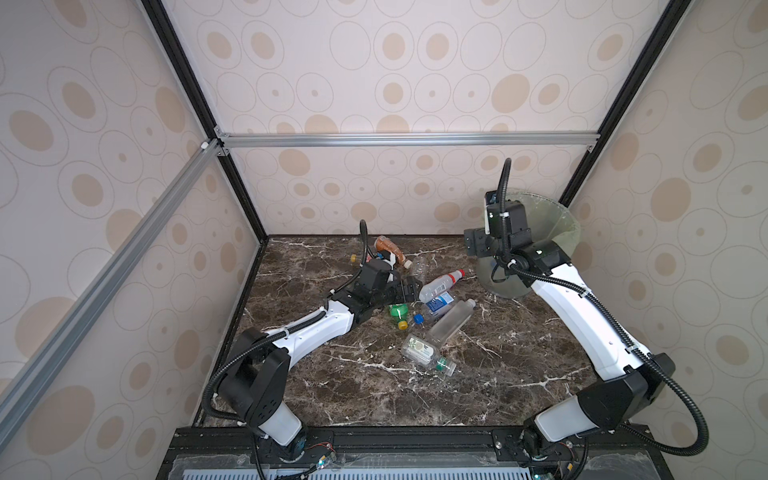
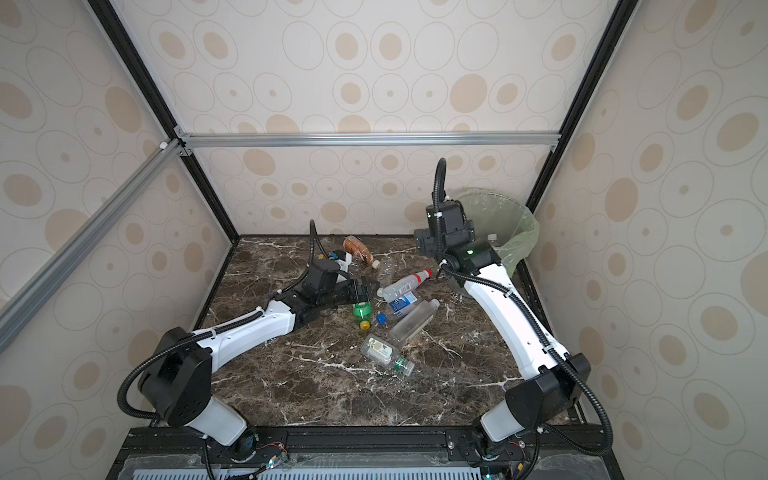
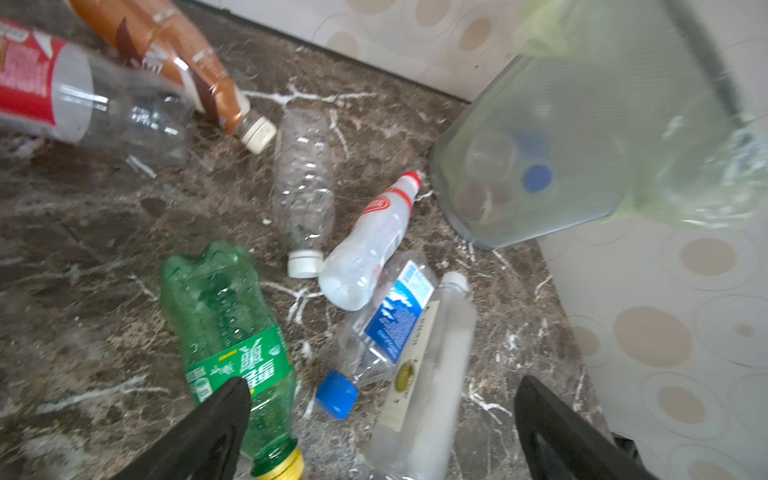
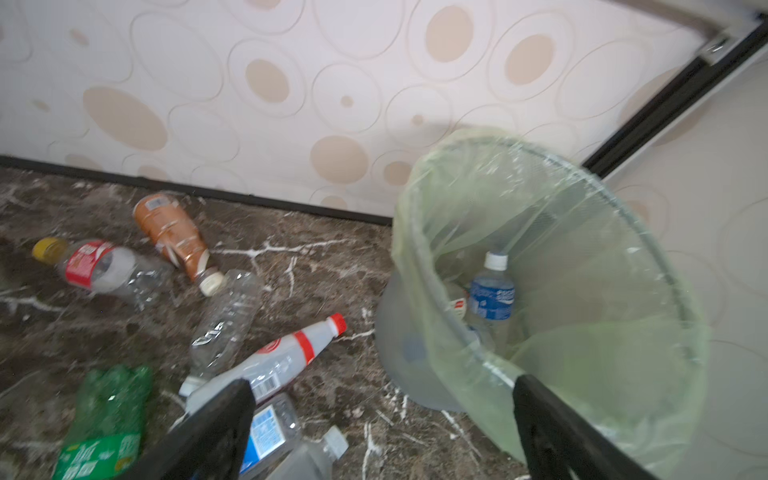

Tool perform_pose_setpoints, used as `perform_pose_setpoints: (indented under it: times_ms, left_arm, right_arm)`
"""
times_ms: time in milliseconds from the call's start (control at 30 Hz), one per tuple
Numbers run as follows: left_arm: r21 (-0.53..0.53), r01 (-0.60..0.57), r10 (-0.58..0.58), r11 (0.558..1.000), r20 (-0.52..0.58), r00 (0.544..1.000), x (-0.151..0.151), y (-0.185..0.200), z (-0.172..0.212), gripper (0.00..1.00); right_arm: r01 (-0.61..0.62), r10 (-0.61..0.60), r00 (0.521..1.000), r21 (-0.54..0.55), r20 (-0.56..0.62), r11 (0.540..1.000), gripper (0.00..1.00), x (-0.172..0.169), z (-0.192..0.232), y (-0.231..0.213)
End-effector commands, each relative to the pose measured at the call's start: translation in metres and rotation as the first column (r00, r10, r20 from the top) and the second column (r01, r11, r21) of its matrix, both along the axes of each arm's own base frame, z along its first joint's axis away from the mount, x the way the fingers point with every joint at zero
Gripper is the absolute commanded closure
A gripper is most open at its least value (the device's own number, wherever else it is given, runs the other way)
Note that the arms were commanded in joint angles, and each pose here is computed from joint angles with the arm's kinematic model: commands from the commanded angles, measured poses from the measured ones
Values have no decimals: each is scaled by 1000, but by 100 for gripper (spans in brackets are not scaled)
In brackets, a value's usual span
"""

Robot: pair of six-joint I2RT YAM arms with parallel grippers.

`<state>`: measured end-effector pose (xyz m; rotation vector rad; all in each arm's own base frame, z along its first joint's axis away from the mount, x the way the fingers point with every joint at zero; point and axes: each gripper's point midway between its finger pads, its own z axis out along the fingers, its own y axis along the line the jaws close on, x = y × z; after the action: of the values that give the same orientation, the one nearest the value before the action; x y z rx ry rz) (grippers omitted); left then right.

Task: Throw the plastic bottles in the bin
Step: 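Withdraw the right gripper from the wastebasket while the left gripper lowers to the green bottle, then grasp the green yellow-capped bottle with the left gripper and lift it upright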

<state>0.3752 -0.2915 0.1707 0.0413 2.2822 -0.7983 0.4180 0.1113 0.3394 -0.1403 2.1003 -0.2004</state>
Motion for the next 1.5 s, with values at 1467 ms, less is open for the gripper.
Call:
perform_pose_setpoints:
  times_ms: [1467]
  left_arm:
    - [334,-20,91,943,-198,976,12,25,-146,39]
  right_arm:
    - [-189,345,895,459,-284,868,0,-75,-140,73]
